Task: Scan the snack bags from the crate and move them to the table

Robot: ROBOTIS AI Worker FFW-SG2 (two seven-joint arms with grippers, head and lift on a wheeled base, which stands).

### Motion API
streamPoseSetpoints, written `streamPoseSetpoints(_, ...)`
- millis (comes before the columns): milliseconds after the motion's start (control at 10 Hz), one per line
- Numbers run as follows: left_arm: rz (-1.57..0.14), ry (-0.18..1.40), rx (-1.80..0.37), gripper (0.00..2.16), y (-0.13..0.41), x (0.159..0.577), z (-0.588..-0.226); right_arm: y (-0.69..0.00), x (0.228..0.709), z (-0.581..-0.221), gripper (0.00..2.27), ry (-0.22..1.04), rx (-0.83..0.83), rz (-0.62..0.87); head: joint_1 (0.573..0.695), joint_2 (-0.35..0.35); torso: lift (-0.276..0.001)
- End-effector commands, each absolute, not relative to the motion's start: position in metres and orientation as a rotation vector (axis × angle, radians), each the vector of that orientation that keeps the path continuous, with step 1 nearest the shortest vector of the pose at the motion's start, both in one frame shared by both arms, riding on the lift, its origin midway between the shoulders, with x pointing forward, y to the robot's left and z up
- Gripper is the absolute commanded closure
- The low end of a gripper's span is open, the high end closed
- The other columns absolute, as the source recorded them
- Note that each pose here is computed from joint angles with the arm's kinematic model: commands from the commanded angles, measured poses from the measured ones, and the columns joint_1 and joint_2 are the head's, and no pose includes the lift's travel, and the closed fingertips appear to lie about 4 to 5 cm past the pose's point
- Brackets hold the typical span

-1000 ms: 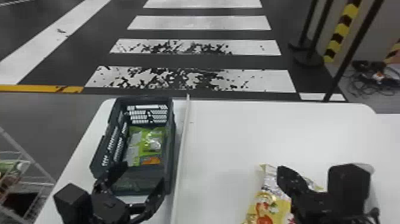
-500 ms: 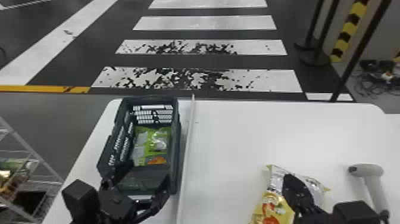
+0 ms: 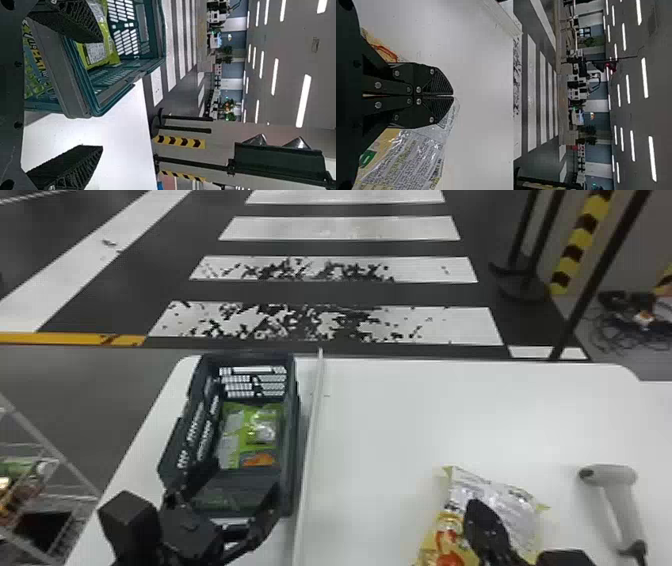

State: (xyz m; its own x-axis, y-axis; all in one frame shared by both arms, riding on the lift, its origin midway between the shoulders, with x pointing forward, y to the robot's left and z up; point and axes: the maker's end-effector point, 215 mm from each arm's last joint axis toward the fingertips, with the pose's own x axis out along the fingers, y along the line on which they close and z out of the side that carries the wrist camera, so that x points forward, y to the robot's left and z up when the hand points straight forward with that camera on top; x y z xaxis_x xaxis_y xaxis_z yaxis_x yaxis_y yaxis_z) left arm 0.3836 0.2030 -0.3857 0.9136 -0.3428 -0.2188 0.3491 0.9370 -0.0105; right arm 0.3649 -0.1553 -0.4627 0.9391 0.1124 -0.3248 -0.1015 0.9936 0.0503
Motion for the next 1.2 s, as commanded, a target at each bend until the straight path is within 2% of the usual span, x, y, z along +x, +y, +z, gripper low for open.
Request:
streamPoseSetpoints(0,-0.352,0.224,0.031,0.03,0.205,0.384,-0.388,-0.156,0.357,-0.469,2.24,0.351,0.043,0.094,0.695,0.072,-0.095)
streamPoseSetpoints(300,-0.344,0.219,0.029,0.03,0.209,0.387,-0.391,-0.155,0.332,-0.483,2.24,0.391,0.059,0.083,0.695,0.077,-0.095)
streamPoseSetpoints(600,-0.336,0.214,0.025,0.03,0.209,0.39,-0.39,-0.169,0.333,-0.501,2.24,0.425,0.07,0.075,0.695,0.083,-0.095)
streamPoseSetpoints(1100,-0.329,0.215,0.023,0.03,0.212,0.392,-0.392,-0.195,0.336,-0.522,2.24,0.507,0.021,0.195,0.695,0.055,-0.095)
